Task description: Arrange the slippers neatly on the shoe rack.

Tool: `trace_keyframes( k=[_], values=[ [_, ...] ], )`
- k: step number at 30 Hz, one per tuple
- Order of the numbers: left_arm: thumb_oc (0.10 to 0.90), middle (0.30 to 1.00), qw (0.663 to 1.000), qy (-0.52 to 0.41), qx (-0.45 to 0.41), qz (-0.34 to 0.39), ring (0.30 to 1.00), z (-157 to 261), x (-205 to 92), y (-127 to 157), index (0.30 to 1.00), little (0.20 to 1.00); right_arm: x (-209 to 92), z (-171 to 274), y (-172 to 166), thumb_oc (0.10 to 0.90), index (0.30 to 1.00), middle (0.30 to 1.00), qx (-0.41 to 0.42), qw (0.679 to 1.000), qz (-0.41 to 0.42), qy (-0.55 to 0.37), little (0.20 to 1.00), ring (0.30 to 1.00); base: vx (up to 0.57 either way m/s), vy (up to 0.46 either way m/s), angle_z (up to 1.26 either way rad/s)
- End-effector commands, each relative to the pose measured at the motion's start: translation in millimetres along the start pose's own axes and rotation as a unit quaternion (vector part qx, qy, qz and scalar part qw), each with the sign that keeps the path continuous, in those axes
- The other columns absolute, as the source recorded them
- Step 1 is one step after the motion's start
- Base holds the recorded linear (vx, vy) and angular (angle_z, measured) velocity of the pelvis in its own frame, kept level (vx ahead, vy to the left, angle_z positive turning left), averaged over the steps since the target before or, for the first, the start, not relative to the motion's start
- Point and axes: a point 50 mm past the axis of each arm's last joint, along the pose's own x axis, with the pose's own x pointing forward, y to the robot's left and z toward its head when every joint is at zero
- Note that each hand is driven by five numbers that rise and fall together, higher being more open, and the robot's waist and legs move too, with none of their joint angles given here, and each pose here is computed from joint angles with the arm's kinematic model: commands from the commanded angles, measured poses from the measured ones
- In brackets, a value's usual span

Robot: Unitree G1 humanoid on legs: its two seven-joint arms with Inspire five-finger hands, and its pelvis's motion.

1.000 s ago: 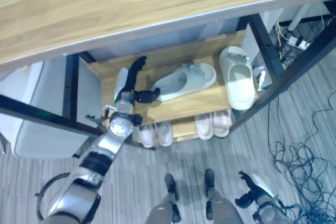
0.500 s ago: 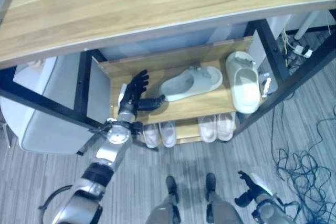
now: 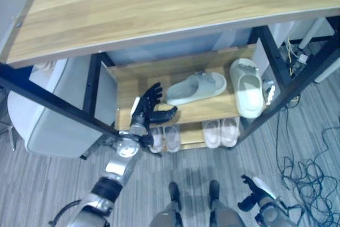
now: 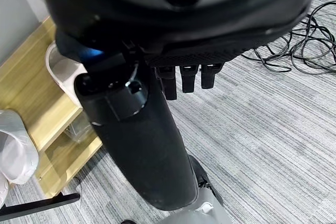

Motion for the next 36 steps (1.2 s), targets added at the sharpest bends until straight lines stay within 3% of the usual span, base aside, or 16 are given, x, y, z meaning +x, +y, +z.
trace_keyframes(
  k=[1,18,36],
  values=[
    [0.800,0.900,0.994,-0.101,-0.027,-0.012,0.900,42.0,17.6,-9.6,0.900,0.900,-7.3,-6.6,0.0,0.800,0.900,0.900,-0.001,1.000,-0.012,-0.008,0.900,0.900,0.00,0.000,0.00],
    [0.800,0.900,0.991,-0.086,-0.025,-0.098,0.900,33.3,12.1,-54.4,0.900,0.900,-9.8,-11.7,-4.3,0.800,0.900,0.900,-0.009,1.000,-0.022,-0.004,0.900,0.900,0.00,0.000,0.00],
    [0.800,0.900,0.981,-0.065,-0.039,-0.176,0.900,17.0,-21.0,-70.1,0.900,0.900,-7.9,-7.8,-5.3,0.800,0.900,0.900,-0.014,1.000,-0.026,-0.011,0.900,0.900,0.00,-0.001,0.00]
  ],
)
